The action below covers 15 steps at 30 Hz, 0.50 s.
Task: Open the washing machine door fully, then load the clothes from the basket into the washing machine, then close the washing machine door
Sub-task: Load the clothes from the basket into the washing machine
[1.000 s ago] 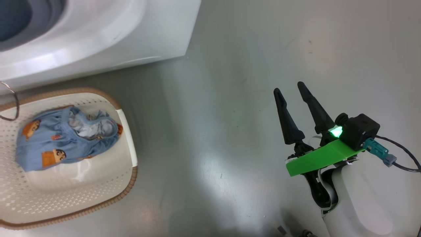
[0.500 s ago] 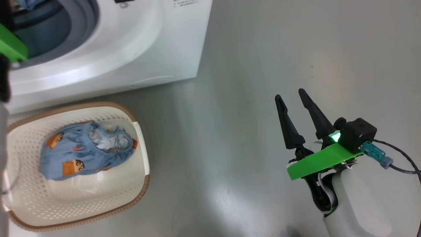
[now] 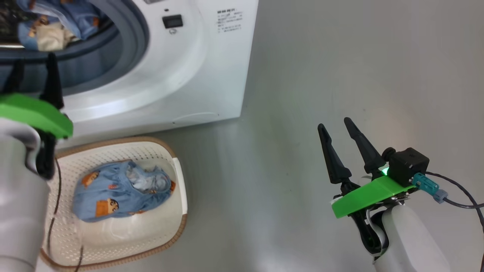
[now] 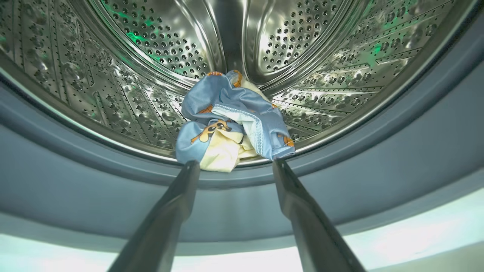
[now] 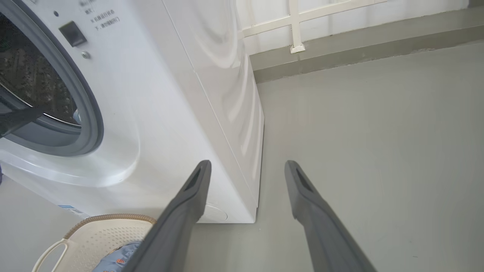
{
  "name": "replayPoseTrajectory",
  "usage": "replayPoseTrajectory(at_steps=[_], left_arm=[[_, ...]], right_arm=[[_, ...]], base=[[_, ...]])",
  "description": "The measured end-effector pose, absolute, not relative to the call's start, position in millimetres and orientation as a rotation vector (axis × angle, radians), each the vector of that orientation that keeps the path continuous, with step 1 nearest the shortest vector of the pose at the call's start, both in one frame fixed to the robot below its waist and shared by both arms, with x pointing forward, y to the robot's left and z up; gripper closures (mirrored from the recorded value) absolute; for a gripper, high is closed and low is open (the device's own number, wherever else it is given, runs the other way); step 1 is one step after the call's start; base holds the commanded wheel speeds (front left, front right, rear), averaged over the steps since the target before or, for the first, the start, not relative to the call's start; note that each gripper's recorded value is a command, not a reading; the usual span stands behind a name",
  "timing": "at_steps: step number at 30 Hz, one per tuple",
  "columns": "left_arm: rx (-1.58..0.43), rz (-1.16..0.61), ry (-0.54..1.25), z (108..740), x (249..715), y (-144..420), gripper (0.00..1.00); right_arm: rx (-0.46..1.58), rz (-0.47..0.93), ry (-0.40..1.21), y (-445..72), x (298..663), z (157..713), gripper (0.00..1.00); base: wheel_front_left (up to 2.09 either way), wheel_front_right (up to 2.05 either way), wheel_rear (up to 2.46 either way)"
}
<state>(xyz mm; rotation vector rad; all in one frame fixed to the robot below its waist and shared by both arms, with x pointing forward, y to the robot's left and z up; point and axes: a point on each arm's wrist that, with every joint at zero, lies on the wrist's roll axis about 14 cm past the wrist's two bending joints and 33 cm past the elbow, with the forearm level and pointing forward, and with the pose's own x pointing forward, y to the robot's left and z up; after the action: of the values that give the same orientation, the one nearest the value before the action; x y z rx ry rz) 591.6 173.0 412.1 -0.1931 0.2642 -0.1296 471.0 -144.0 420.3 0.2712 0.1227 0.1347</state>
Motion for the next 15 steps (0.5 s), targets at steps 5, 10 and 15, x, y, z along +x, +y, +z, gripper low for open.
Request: replayPoseTrajectory(at_steps=[5, 10, 15], left_arm=[[-0.225, -0.127, 0.207, 429, 571, 174, 0.0], [-0.203, -0.122, 0.13, 449, 546, 177, 0.0], [-0.187, -0.116, 0.053, 471, 523, 177, 0.0]], right_arm=[[0.274, 0.135, 0.108, -144, 463, 430, 0.0], [0.275, 0.129, 0.079, -146, 458, 444, 0.0], [0.268, 0.136, 0.044, -145, 455, 458, 0.0]], base=[[0.0, 0.0, 0.0], [0.0, 0.0, 0.0], [0.0, 0.0, 0.0]])
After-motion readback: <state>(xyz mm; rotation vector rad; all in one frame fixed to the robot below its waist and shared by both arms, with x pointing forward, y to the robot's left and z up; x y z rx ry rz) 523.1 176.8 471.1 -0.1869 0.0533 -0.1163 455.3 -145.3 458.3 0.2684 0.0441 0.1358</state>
